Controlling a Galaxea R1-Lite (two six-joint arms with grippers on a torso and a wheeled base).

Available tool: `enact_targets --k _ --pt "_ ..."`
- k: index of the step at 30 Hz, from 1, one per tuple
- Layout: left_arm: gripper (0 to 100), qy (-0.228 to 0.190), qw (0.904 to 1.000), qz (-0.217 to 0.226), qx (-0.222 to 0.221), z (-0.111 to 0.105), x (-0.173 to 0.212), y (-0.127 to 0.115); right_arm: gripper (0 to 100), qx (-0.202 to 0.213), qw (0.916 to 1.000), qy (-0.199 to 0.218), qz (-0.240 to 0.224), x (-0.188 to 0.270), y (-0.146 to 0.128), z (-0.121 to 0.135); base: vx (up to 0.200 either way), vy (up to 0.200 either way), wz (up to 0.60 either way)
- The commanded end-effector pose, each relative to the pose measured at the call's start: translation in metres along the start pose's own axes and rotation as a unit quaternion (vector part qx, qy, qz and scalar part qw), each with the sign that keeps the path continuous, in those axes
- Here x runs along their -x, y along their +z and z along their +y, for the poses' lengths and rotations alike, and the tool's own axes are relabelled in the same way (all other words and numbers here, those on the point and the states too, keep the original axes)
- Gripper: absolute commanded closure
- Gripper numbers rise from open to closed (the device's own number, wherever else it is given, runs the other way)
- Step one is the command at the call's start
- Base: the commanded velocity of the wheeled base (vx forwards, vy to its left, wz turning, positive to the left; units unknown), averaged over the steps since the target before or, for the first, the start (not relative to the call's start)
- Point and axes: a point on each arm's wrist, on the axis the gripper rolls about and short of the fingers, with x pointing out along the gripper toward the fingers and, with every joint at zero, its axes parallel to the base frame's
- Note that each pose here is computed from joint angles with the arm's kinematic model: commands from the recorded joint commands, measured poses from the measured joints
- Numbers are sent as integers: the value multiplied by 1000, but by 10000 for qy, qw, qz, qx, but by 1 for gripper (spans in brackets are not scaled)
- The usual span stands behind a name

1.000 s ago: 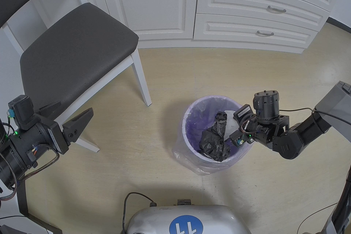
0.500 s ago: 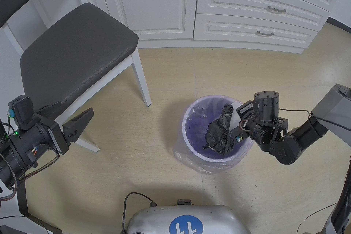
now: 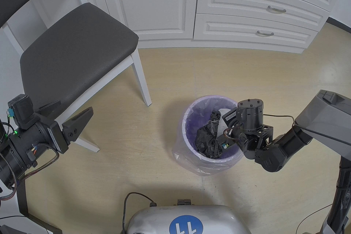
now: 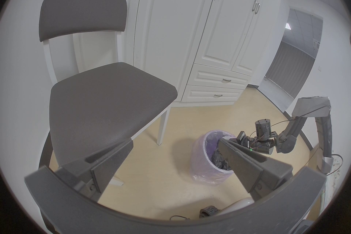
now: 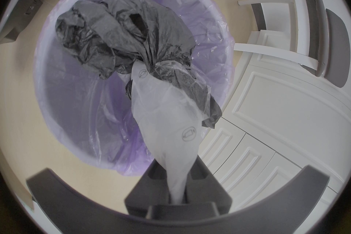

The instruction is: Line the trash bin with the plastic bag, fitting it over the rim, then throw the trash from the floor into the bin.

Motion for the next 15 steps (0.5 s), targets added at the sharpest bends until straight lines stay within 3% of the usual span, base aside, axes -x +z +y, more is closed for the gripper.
enact_targets --k 1,15 --pt "0 -5 10000 -8 2 0 0 0 100 40 10000 60 -39 -11 10 5 0 0 0" --pt "0 5 10000 14 0 0 -1 0 100 8 10000 32 -78 -31 20 7 0 0 0"
